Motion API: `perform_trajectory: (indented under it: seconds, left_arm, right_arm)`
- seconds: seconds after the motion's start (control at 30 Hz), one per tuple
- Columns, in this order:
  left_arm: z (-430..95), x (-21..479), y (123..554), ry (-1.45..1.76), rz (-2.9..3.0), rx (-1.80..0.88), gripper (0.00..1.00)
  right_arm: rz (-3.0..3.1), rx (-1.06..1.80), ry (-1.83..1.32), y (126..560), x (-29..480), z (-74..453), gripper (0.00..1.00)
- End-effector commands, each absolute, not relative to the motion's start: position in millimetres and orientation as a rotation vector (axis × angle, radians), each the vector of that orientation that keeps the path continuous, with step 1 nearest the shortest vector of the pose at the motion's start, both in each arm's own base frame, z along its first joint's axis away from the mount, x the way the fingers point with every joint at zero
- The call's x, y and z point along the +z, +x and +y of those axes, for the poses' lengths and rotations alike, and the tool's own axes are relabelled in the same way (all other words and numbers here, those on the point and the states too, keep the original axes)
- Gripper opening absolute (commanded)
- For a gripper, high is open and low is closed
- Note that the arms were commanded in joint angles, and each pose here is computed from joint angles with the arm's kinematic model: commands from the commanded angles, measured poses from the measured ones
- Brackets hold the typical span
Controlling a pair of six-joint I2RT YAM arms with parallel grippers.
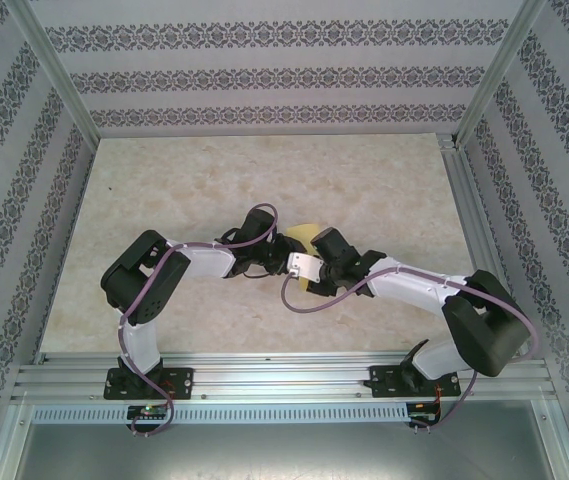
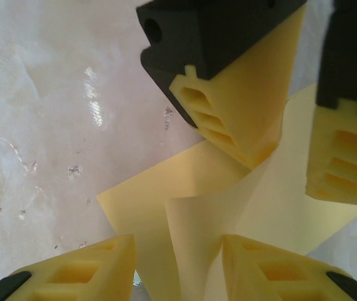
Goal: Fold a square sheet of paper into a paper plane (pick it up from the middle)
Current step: Fold the triangle a second time at the center of the table.
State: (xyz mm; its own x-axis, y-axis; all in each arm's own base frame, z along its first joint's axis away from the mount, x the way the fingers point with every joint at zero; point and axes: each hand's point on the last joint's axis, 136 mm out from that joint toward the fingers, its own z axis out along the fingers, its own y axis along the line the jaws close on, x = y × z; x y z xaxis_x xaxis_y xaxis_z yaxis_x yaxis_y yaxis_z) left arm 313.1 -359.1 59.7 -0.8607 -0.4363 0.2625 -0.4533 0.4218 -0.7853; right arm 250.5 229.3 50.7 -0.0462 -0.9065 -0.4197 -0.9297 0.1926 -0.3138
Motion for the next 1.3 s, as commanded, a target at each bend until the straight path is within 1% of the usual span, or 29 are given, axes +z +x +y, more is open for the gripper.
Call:
perform_trajectory:
  seconds: [0.0, 0.2, 0.37, 0.4, 0.5, 0.67, 0.77, 0.83, 0.9, 1.0, 1.07, 1.13, 1.27]
  left_arm:
    - [-372.0, 71.6, 317.7, 0.796, -2.606, 1.538, 0.29]
    - [-373.2, 72.4, 318.5, 0.794, -2.603, 1.546, 0.29]
    - [-373.3, 72.5, 318.9, 0.797, -2.599, 1.547, 0.29]
    - [-373.6, 73.0, 318.5, 0.795, -2.6, 1.549, 0.29]
    - [-374.5, 73.4, 319.4, 0.796, -2.597, 1.554, 0.29]
    - [-375.3, 74.8, 319.2, 0.793, -2.591, 1.557, 0.29]
    - [-375.8, 76.1, 319.9, 0.792, -2.59, 1.563, 0.29]
    - [-375.8, 76.4, 319.9, 0.791, -2.59, 1.563, 0.29]
    - [-376.0, 75.7, 320.0, 0.792, -2.59, 1.561, 0.29]
    - [-376.1, 75.8, 320.1, 0.791, -2.59, 1.562, 0.29]
    - [-376.7, 76.4, 320.5, 0.791, -2.588, 1.563, 0.29]
    - [-377.2, 76.5, 320.7, 0.787, -2.588, 1.564, 0.29]
    - [-377.2, 76.1, 319.8, 0.783, -2.586, 1.563, 0.29]
  right_arm:
    - [1.908, 0.025, -1.652, 265.1, 63.5, 242.4, 0.41]
    - [1.888, 0.12, -1.675, 250.3, 66.9, 250.3, 0.43]
    - [1.901, 0.166, -1.712, 239.2, 63.7, 249.0, 0.51]
    - [1.901, 0.177, -1.715, 238.8, 63.2, 250.4, 0.52]
    - [1.93, 0.166, -1.71, 242.3, 56.4, 251.0, 0.52]
    - [1.951, 0.091, -1.638, 259.9, 57.5, 250.3, 0.51]
    - [1.973, -0.009, -1.604, 271.4, 56.4, 244.4, 0.51]
    - [1.973, -0.024, -1.598, 272.3, 57.4, 242.4, 0.52]
    - [1.955, -0.01, -1.586, 270.2, 61.4, 242.4, 0.57]
    - [1.939, 0.036, -1.598, 260.4, 62.5, 241.7, 0.58]
    - [1.929, 0.079, -1.651, 250.2, 61.5, 242.5, 0.61]
    - [1.925, 0.086, -1.681, 243.7, 60.3, 239.5, 0.71]
    - [1.94, 0.035, -1.702, 240.2, 58.2, 222.4, 0.78]
